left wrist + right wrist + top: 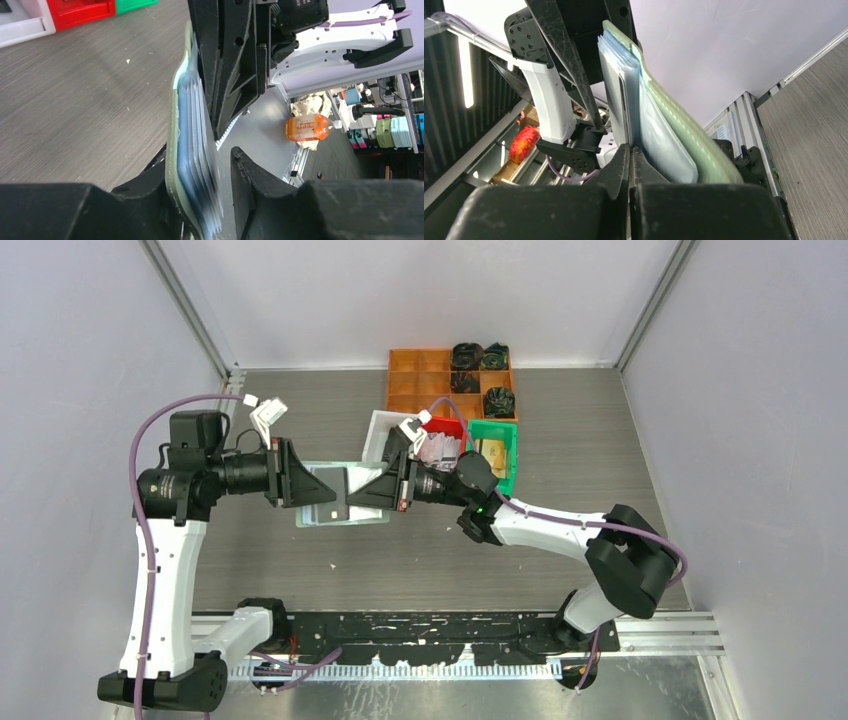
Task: Take the credit cards out of the card holder
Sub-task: Remove the credit card from the card holder.
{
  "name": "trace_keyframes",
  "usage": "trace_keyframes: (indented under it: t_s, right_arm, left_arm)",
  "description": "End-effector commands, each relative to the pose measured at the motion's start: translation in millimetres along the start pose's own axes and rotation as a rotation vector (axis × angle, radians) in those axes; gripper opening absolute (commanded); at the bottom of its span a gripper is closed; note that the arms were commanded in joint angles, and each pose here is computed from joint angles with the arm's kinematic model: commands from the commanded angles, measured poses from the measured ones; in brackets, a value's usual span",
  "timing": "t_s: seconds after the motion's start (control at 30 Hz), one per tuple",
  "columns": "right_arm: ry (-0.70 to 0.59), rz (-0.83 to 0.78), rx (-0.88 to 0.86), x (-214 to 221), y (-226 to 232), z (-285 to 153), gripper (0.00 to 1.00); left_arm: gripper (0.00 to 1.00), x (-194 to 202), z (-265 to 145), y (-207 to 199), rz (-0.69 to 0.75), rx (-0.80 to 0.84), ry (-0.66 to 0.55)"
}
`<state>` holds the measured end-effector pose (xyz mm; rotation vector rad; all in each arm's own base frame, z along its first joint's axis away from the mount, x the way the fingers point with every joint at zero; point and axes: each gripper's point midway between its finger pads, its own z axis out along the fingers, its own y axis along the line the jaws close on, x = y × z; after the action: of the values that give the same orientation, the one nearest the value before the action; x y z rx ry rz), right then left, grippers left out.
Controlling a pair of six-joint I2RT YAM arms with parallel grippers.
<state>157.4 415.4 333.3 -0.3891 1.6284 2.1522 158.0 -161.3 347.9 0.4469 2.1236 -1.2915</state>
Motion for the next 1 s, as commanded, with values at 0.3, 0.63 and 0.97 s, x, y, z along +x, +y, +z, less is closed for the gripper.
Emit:
trace_keyframes:
  t_s: [0.3, 0.63, 0.97]
  right_arm:
    - [-0.112, -0.023, -0.051, -25, 18, -16, 0.01]
    - [-0.111, -0.043, -0.011, -24, 16, -22, 0.01]
    - [-0.059, -0.066, -0.139, -21, 54, -9, 0.38]
  left_arm:
    - [0.14, -7, -8, -33, 0.079, 0.118, -0.017]
    - [0.31, -9, -9, -35, 0.079, 0.121, -0.02]
    - [0.15, -9, -7, -29, 0.073, 0.102, -0.027]
